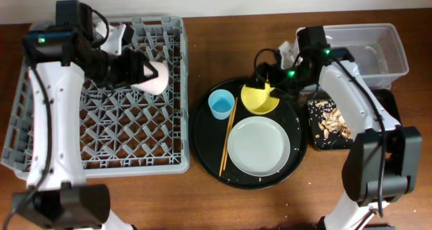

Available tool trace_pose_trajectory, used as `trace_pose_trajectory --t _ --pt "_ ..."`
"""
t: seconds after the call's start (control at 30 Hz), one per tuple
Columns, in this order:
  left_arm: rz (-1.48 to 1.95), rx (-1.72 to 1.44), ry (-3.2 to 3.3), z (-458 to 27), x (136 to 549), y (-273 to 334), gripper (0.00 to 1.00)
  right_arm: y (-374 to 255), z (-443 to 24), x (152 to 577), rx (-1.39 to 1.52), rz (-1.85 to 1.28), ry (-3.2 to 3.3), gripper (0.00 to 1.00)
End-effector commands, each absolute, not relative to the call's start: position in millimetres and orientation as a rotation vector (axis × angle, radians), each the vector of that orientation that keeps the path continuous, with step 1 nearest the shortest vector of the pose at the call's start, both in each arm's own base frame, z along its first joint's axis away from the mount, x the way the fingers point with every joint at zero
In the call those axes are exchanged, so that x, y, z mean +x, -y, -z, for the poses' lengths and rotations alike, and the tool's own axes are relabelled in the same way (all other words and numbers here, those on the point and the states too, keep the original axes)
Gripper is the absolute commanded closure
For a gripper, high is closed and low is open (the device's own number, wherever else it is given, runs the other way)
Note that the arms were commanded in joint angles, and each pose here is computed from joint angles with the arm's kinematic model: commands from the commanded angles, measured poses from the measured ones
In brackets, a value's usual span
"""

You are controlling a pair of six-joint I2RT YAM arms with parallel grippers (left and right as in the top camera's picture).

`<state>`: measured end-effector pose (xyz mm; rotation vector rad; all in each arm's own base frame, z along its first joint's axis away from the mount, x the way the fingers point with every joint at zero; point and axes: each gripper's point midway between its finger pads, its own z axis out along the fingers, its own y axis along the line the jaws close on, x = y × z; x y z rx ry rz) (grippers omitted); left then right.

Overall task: Sort waste into correct bins and load items into the dishwasher rack
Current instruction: 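Place the pink cup upside down in the rack with left gripper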

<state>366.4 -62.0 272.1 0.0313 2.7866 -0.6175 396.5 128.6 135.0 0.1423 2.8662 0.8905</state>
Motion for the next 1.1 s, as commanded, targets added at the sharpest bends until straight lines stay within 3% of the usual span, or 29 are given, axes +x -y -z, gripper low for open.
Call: trace_pose_trajectory --t 0.0,0.2,0.43,0.87,1.0,1.07 --pt "0.291 0.072 -2.871 -284 336 46 0.41 -83 -175 412 0.106 -0.449 -2.809 0.02" --pt "-0.078 0.101 -3.049 -219 318 62 0.42 -85 -188 414 0.100 -0.461 -2.790 0.02" --pt "-0.077 0.146 -3.062 -137 327 78 0.42 -85 -188 413 0.100 -0.461 -2.795 0.01" --pt "-0.090 0.168 -3.099 -104 316 79 0.42 -85 -187 411 0.102 -0.460 -2.802 0.01" --pt "-0.072 0.166 -3.071 -103 323 82 0.08 -85 -187 410 0.102 -0.460 -2.806 0.01" --pt "-0.067 0.163 -3.058 -107 326 83 0.06 -85 -187 410 0.102 -0.460 -2.807 0.02"
